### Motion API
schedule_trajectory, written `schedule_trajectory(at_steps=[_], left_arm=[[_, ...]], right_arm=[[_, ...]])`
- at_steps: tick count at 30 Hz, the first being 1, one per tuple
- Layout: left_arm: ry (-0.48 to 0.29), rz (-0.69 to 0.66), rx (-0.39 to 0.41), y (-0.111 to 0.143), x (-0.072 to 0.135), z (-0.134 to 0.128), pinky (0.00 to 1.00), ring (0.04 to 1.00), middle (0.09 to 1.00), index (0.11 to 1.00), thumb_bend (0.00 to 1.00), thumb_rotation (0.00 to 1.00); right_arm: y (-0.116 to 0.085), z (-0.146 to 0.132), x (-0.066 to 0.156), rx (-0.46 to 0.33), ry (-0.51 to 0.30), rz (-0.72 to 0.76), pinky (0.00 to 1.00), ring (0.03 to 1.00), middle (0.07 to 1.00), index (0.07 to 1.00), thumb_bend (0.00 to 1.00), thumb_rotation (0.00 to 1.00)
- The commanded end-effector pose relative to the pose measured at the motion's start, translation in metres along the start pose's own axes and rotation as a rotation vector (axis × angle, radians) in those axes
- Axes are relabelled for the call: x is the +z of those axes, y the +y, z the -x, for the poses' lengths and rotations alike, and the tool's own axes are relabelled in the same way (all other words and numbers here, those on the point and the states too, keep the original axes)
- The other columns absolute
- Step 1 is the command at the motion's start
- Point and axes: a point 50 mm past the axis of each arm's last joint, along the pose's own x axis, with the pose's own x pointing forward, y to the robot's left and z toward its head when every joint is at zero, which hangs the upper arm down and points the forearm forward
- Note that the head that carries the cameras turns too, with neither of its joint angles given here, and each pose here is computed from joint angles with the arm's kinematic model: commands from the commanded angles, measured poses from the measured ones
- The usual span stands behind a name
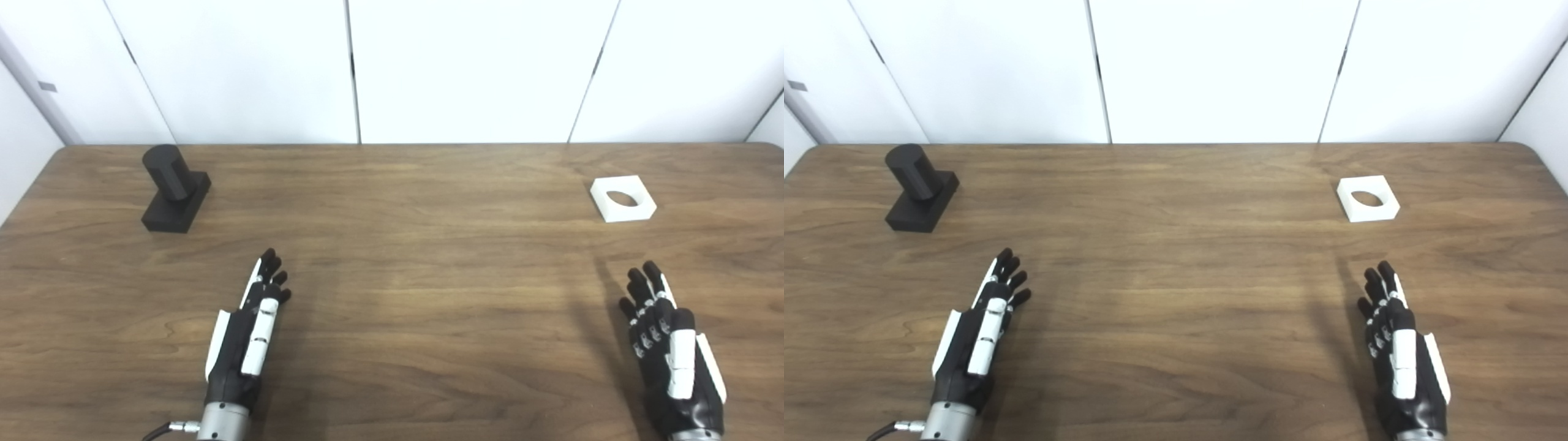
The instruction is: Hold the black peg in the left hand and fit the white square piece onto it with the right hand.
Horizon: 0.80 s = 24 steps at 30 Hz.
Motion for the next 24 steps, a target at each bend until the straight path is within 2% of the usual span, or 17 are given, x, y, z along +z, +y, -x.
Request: schedule_trajectory(at_steps=[1, 4, 6, 8, 10, 12, 14, 16, 19, 21, 24], left_arm=[[-0.056, 0.040, 0.052, -0.012, 0.007, -0.003, 0.89, 0.926, 0.956, 0.991, 0.41, 0.78], [-0.066, -0.016, 0.074, -0.004, 0.021, -0.002, 0.89, 0.929, 0.951, 0.990, 0.42, 0.69], [-0.073, -0.123, 0.107, 0.006, 0.041, -0.004, 0.82, 0.901, 0.921, 0.977, 0.45, 0.58], [-0.065, -0.175, 0.132, 0.014, 0.055, -0.007, 0.82, 0.886, 0.907, 0.971, 0.44, 0.53], [-0.054, -0.205, 0.158, 0.027, 0.073, -0.013, 0.86, 0.890, 0.909, 0.975, 0.47, 0.41], [-0.041, -0.289, 0.209, 0.046, 0.091, -0.021, 0.85, 0.879, 0.907, 0.969, 0.55, 0.32], [-0.043, -0.403, 0.276, 0.067, 0.102, -0.030, 0.80, 0.858, 0.902, 0.958, 0.64, 0.28], [-0.044, -0.525, 0.328, 0.085, 0.108, -0.036, 0.81, 0.869, 0.902, 0.953, 0.66, 0.28], [-0.016, -0.650, 0.404, 0.113, 0.113, -0.049, 0.81, 0.903, 0.929, 0.950, 0.64, 0.29], [0.022, -0.732, 0.444, 0.129, 0.113, -0.057, 0.79, 0.896, 0.934, 0.945, 0.63, 0.37], [0.072, -0.816, 0.481, 0.144, 0.111, -0.068, 0.72, 0.888, 0.935, 0.925, 0.64, 0.43]], right_arm=[[0.007, -0.003, 0.003, -0.004, -0.042, -0.025, 1.00, 1.000, 0.969, 0.996, 0.60, 1.00], [0.009, -0.003, 0.003, -0.014, -0.040, -0.029, 1.00, 1.000, 0.959, 0.993, 0.61, 1.00], [0.008, -0.003, 0.003, -0.021, -0.042, -0.031, 1.00, 1.000, 0.962, 0.998, 0.62, 1.00], [0.008, -0.002, 0.003, -0.023, -0.042, -0.027, 1.00, 1.000, 0.964, 1.000, 0.62, 1.00], [0.009, -0.002, 0.003, -0.020, -0.038, -0.024, 1.00, 1.000, 0.967, 0.999, 0.61, 1.00], [0.009, -0.002, 0.003, -0.021, -0.034, -0.030, 1.00, 1.000, 0.971, 1.000, 0.62, 1.00], [0.011, -0.002, 0.004, -0.027, -0.037, -0.027, 1.00, 1.000, 0.967, 1.000, 0.62, 1.00], [0.012, -0.002, 0.005, -0.026, -0.043, -0.018, 1.00, 1.000, 0.964, 1.000, 0.61, 1.00], [0.013, -0.003, 0.004, -0.023, -0.044, -0.016, 1.00, 1.000, 0.962, 1.000, 0.62, 1.00], [0.013, -0.003, 0.003, -0.022, -0.040, -0.018, 1.00, 1.000, 0.967, 1.000, 0.62, 1.00], [0.013, -0.003, 0.004, -0.023, -0.032, -0.029, 1.00, 1.000, 0.970, 1.000, 0.63, 1.00]])
